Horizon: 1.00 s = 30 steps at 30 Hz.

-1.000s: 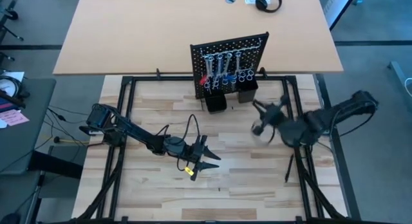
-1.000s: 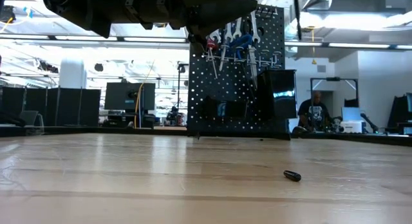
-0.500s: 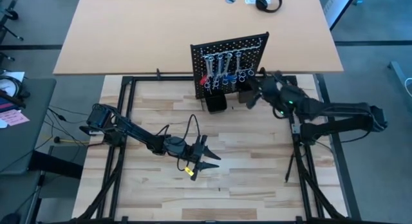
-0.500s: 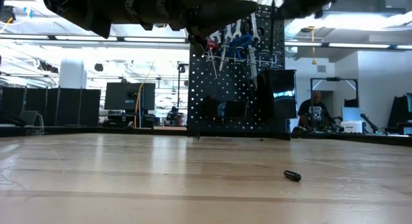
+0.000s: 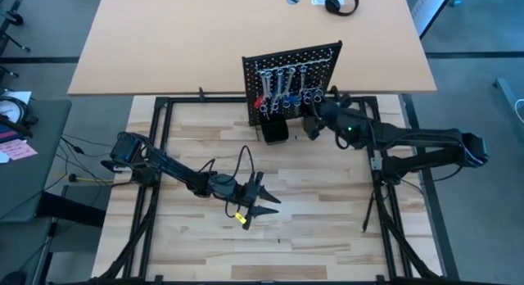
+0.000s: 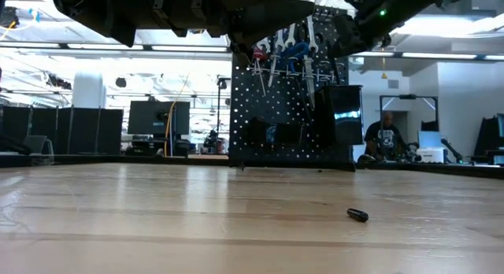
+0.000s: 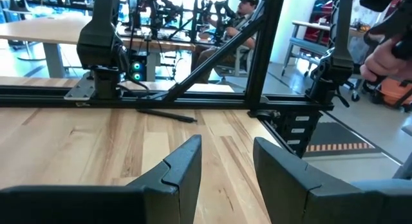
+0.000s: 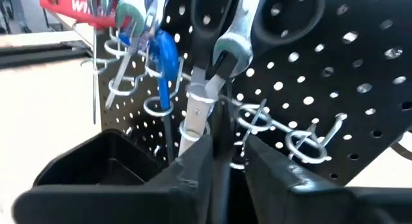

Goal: Hang tools onto peg board
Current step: Put the left black pen into the right black bin on the pegboard, then put the black pen into the right black bin on the pegboard

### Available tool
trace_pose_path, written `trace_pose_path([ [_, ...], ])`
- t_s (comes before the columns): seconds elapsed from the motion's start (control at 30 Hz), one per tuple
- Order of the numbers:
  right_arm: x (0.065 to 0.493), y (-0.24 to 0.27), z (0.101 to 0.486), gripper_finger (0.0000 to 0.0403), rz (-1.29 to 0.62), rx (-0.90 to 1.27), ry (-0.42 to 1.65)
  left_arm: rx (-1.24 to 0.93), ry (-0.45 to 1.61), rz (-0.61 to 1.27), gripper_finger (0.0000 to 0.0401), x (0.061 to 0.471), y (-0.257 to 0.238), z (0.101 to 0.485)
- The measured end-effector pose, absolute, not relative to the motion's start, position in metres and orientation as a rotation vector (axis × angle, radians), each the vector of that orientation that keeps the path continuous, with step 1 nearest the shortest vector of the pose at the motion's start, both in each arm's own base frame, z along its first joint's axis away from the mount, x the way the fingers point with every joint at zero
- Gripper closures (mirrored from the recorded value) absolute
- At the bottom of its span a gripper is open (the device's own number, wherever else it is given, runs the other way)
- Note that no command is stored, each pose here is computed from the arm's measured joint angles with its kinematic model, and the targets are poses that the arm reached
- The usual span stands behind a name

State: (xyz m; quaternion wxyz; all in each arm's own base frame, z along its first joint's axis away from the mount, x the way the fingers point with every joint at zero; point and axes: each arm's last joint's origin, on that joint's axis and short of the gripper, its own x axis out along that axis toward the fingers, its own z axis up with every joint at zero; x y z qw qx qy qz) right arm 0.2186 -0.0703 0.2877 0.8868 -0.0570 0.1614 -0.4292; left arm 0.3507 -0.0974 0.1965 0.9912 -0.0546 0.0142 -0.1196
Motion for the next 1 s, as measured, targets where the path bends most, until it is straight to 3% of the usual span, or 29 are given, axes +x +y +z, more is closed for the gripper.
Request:
trace_pose_path([
  [0.3,0.202,-0.058,0.308,0.0206,-0.867,-0.043,0.218,-0.109,0.029,-0.240,0.0267,0.351,-0.097,0.196],
  [0.4,0.195,-0.047,0.317,0.0193,-0.829,-0.007,0.327,-0.109,0.030,-0.240,0.0267,0.351,-0.097,0.196],
  [0.57,0.200,-0.024,0.324,0.0203,-0.615,0.077,0.711,-0.106,0.027,-0.234,0.0267,0.351,-0.095,0.197],
  [0.7,0.219,0.005,0.299,0.0220,-0.313,0.092,1.111,-0.113,0.027,-0.227,0.0267,0.352,-0.093,0.197],
  [0.83,0.227,0.064,0.247,0.0232,0.204,-0.113,1.549,-0.123,0.028,-0.226,0.0267,0.352,-0.093,0.197],
  [1.0,0.203,0.130,0.190,0.0236,0.373,-0.417,1.974,-0.125,0.031,-0.229,0.0267,0.352,-0.094,0.196],
])
